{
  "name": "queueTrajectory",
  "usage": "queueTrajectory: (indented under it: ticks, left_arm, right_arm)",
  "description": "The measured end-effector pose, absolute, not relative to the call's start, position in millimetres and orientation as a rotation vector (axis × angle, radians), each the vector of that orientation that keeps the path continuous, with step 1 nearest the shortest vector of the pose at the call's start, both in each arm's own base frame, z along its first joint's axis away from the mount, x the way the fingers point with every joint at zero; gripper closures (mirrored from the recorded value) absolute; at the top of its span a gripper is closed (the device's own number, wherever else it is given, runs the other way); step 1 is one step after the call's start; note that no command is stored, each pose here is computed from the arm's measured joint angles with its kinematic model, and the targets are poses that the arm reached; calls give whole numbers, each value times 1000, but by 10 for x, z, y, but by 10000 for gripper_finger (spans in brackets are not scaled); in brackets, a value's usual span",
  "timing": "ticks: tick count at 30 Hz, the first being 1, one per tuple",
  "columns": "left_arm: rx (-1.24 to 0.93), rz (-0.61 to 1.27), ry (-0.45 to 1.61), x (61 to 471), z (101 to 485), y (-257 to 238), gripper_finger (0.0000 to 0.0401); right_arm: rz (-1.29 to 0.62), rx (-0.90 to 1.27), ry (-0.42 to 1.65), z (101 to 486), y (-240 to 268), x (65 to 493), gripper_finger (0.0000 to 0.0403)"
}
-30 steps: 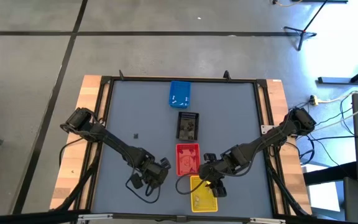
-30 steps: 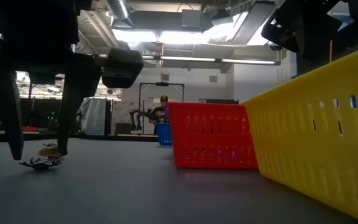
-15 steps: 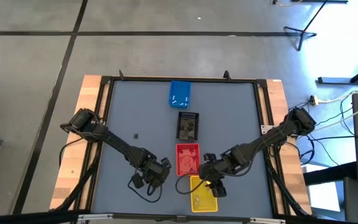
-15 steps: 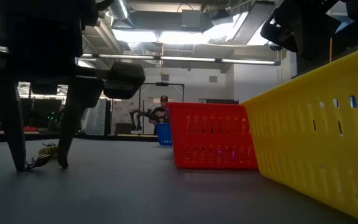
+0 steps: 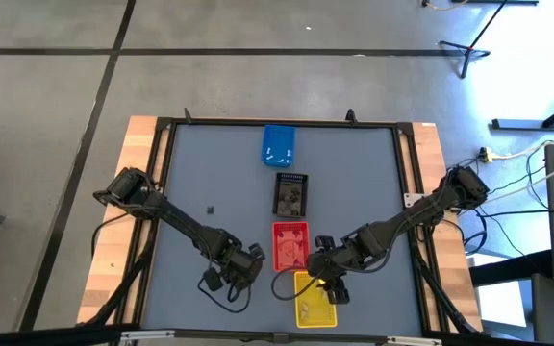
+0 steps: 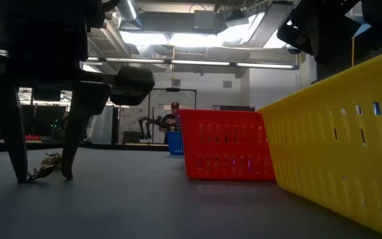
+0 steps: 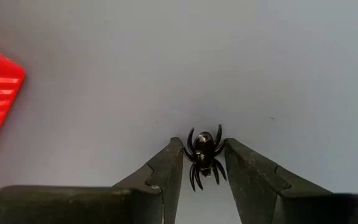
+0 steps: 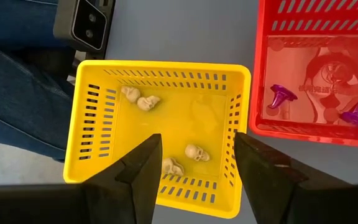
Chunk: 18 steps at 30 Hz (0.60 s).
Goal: Sort Halloween decoration
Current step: Put the black spider toy into the black bin
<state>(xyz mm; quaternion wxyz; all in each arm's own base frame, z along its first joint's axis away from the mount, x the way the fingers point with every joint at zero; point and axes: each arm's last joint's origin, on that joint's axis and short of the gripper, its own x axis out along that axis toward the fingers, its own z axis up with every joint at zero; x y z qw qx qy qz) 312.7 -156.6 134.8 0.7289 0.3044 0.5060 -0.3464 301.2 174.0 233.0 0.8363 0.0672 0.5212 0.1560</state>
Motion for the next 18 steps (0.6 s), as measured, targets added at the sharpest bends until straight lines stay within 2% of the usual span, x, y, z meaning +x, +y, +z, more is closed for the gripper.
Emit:
queueTrajectory:
  ticks: [8, 18]
  left_arm:
    - [685, -750, 1117, 3121, 1346, -1572, 290]
    - [653, -722, 1133, 3106, 1343, -1595, 356]
  right_arm:
    - [330, 142, 1104, 2330, 1740, 3012, 205]
    - [330, 142, 1104, 2330, 1740, 3012, 205]
